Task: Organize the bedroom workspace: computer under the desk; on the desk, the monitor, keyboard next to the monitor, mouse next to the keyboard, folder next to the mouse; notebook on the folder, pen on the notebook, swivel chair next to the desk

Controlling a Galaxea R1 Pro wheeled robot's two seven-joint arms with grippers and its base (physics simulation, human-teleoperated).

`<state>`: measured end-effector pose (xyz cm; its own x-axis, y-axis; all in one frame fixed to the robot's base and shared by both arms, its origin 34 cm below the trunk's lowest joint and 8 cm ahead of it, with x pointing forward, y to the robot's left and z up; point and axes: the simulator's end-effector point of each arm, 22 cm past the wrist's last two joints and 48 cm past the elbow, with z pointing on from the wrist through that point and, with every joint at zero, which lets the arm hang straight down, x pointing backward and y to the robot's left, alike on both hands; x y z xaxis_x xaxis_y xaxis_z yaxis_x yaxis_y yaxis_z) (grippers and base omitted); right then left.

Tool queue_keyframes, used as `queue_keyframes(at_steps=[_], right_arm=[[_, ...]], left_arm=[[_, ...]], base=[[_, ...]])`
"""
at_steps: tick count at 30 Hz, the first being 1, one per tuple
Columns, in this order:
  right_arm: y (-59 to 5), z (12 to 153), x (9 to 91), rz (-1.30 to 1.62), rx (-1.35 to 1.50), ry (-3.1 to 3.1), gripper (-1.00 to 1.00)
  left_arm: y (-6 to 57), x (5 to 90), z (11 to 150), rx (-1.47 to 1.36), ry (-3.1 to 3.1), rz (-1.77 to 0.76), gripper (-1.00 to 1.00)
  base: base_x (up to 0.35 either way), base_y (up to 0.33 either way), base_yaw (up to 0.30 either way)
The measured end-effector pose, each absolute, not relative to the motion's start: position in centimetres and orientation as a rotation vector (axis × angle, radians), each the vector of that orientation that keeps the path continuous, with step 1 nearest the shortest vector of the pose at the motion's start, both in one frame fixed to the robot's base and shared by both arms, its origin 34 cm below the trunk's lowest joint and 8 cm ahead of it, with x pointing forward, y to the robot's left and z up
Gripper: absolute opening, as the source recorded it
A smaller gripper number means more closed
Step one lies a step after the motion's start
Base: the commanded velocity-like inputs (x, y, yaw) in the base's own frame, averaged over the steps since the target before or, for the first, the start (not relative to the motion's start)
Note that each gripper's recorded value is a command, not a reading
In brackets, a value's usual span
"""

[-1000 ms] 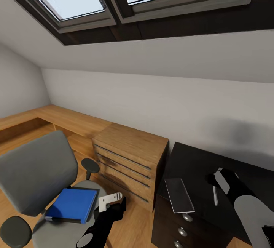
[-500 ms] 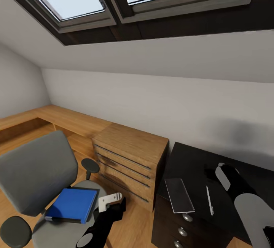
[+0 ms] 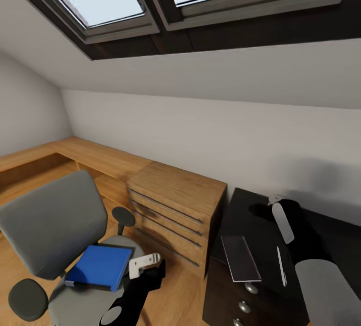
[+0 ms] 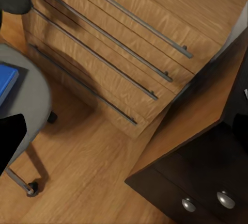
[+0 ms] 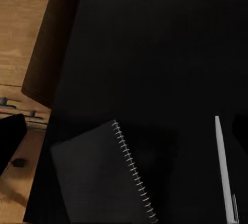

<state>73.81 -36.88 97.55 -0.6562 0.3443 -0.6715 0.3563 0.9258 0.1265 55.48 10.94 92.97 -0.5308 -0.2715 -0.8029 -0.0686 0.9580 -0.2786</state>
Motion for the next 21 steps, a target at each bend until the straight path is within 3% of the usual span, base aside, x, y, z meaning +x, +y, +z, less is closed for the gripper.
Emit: queue_keyframes(at_steps=[21], right_arm=[[-30.0, 97.5, 72.3, -0.034, 0.385, 2.331, 1.0]], left_arm=[[12.4, 55.4, 92.6, -0.27, 2.132, -0.198, 1.0]], base=[[0.0, 0.0, 0.274]])
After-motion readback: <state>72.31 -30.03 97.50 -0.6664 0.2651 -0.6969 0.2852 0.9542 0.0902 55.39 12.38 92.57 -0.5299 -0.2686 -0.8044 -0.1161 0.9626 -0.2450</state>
